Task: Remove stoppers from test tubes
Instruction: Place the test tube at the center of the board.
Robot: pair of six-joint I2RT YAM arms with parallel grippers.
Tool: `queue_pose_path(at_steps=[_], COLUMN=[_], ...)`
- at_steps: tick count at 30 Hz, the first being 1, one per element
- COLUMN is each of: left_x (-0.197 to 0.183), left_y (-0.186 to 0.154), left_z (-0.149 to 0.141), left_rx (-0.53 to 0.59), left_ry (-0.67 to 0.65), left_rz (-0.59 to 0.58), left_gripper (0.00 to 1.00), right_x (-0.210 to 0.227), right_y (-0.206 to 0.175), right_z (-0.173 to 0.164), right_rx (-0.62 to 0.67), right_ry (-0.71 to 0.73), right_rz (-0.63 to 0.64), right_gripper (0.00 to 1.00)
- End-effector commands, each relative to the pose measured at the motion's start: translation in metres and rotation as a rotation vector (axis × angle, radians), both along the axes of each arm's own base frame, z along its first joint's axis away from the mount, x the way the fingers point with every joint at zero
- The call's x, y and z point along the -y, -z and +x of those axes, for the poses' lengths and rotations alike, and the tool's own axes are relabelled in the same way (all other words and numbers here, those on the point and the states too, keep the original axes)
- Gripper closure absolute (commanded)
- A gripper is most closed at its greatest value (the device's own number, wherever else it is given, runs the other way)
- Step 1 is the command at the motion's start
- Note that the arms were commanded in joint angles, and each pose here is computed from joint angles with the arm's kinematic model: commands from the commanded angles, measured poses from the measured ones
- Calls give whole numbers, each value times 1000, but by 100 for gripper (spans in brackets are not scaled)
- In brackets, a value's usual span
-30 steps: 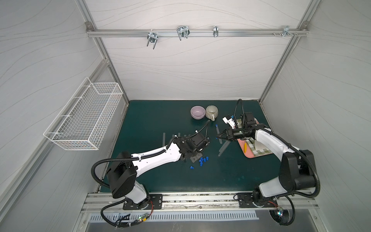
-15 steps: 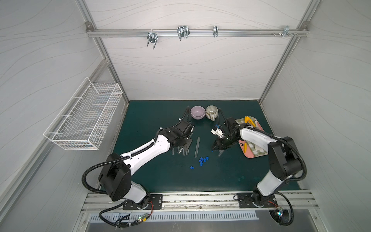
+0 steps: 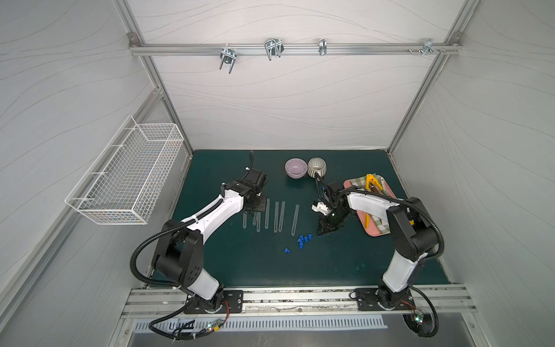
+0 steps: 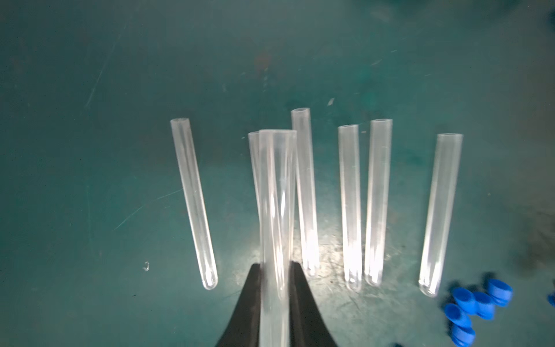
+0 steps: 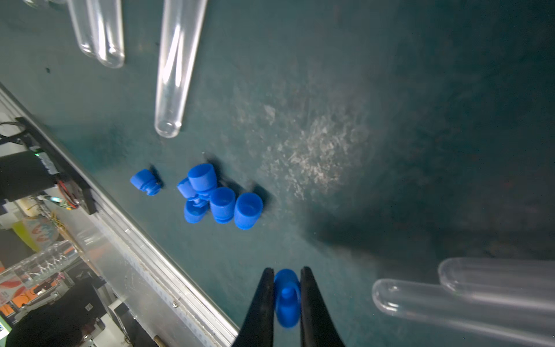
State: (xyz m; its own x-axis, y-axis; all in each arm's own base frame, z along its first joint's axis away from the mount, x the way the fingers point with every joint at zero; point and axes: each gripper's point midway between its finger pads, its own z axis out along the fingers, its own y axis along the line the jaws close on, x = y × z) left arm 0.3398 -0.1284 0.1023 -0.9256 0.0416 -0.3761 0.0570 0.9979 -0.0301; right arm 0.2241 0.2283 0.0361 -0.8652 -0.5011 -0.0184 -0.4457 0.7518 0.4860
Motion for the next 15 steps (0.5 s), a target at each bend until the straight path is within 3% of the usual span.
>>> queue_pose_path(at_steps=[1,15], left_x=[-11,-24], left_y=[-2,42], left_z=[16,36], left_rx=[-3,-106], left_ry=[-63,-117], left_rz=[35,90], left_gripper=[92,90], right_x=[3,-5], right_y=[5,10], right_z=[-8,-13], right_rx=[-18,-30], right_ry=[-49,-76], right_rz=[-45,-41], right_gripper=[94,88])
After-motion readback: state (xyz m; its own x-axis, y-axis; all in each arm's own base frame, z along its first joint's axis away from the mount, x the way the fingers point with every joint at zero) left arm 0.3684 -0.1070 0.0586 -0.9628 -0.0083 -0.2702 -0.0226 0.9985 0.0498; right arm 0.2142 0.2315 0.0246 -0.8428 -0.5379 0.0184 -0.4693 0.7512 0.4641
